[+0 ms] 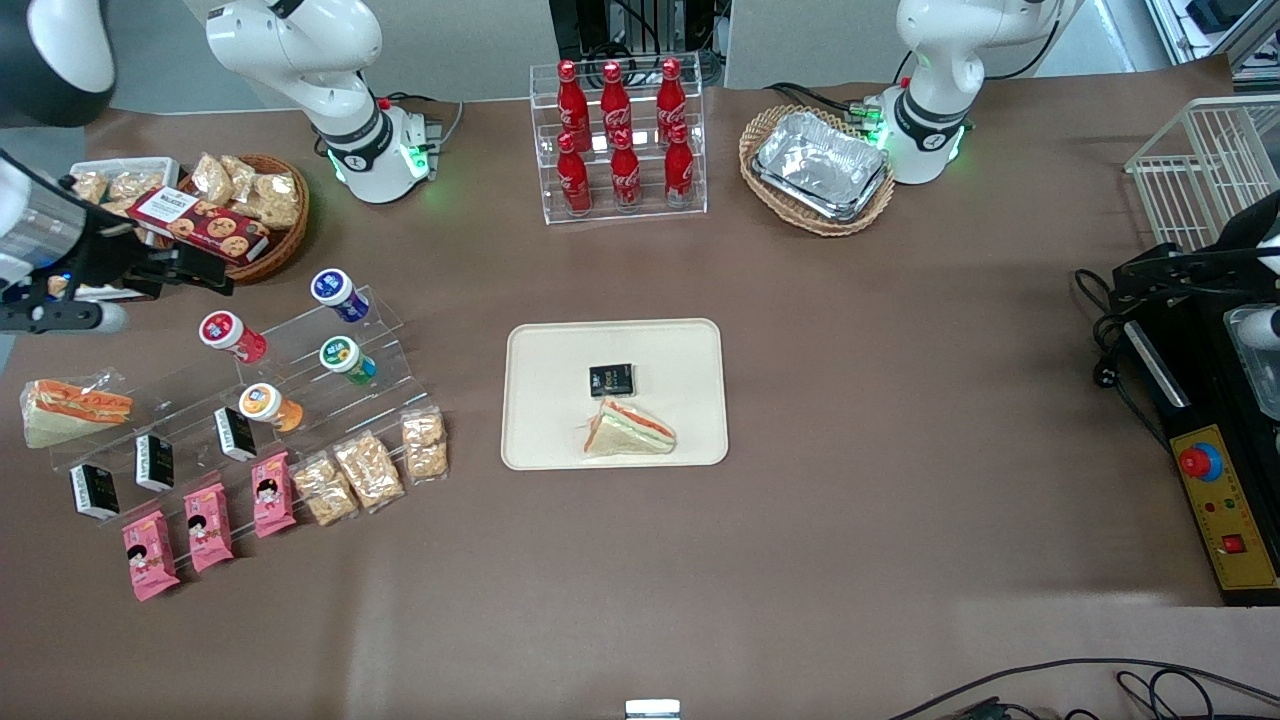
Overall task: Place green gum on tray
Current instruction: 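Move the right gripper over the green-labelled gum bottle on the acrylic rack, then lower the right gripper and close it on the green gum bottle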
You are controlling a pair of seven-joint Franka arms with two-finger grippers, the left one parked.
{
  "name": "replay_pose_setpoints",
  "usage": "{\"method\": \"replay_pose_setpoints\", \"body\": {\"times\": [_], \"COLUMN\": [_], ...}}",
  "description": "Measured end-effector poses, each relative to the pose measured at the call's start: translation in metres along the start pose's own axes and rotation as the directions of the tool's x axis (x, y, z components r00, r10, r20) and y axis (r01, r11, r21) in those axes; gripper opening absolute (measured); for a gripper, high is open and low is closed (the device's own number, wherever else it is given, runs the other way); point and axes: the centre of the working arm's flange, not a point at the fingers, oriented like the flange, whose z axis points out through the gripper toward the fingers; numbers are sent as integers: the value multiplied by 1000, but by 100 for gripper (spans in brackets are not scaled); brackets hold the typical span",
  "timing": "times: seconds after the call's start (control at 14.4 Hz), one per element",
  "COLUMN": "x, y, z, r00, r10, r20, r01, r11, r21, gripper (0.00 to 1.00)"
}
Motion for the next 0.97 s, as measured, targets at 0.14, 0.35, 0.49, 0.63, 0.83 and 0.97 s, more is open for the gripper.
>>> {"method": "replay_pose_setpoints", "body": {"times": [0.14,0.35,0.49,0.63,0.83,0.97], "x": [-7,-12,-15,-16,-16,-13], "y": [-8,-31,-46,-49,-44,-42], "z": [34,88,117,143,183,205], "r00": [999,997,996,994,992,991], "r10": [15,45,53,57,65,68], "r20": [-31,-56,-71,-92,-109,-115], "r01": [-15,-45,-53,-57,-65,-68], "r11": [1000,999,999,998,998,998], "r21": [1,-2,-3,-1,0,-2], "gripper": [100,100,100,100,100,100]}}
